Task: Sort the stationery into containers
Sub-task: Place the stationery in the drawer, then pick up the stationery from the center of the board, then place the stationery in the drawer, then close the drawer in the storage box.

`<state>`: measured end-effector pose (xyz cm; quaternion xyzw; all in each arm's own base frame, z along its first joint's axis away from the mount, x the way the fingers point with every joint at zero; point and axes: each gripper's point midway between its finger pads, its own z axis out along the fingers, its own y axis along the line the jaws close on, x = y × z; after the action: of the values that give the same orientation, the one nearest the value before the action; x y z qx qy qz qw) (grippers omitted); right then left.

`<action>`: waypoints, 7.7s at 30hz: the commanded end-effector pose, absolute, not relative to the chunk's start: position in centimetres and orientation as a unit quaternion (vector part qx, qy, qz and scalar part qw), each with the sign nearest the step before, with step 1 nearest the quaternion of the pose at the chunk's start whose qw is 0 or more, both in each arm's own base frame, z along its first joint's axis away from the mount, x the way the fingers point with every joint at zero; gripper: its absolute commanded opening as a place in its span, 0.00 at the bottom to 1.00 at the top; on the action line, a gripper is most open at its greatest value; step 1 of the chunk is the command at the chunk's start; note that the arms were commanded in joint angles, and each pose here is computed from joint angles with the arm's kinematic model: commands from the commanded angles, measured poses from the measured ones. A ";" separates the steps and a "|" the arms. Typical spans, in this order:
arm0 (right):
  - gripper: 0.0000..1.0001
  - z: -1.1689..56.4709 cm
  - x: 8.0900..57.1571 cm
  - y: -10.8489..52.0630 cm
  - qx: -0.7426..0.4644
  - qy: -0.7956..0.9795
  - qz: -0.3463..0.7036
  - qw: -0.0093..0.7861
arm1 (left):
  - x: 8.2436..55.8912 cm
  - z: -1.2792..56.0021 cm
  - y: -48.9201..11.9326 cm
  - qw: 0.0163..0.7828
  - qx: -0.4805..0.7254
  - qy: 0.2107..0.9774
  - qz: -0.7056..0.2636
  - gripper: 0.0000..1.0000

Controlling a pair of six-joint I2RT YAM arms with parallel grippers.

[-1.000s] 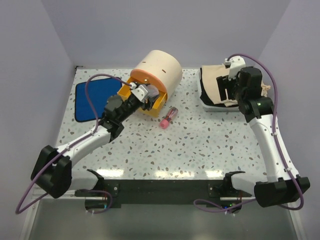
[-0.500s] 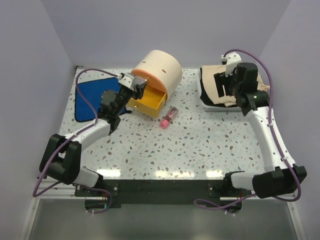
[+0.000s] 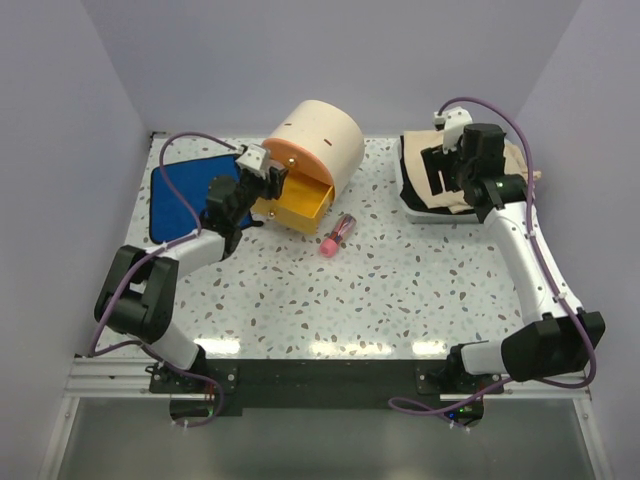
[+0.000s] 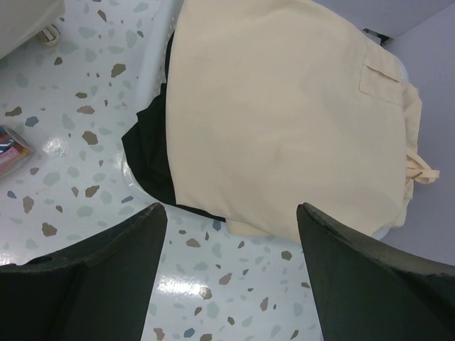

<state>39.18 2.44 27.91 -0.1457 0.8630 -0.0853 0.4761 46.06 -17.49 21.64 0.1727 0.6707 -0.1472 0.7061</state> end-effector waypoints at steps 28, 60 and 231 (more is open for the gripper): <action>0.78 26.0 36.8 12.9 -0.453 0.784 0.041 0.423 | 44.3 36.0 -9.1 0.790 0.095 0.604 -0.046 0.96; 0.73 8.8 37.2 26.0 -0.865 0.405 0.109 0.277 | 36.7 28.2 3.0 0.637 -0.016 0.770 0.018 0.99; 0.71 31.6 36.7 23.0 -0.293 0.762 0.104 0.568 | 39.2 19.4 -9.0 0.531 0.098 0.802 -0.254 0.00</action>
<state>35.71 24.29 27.47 -0.3298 0.7898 0.1138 0.5045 36.94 -7.50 15.46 0.0685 0.8385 -0.2345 0.4871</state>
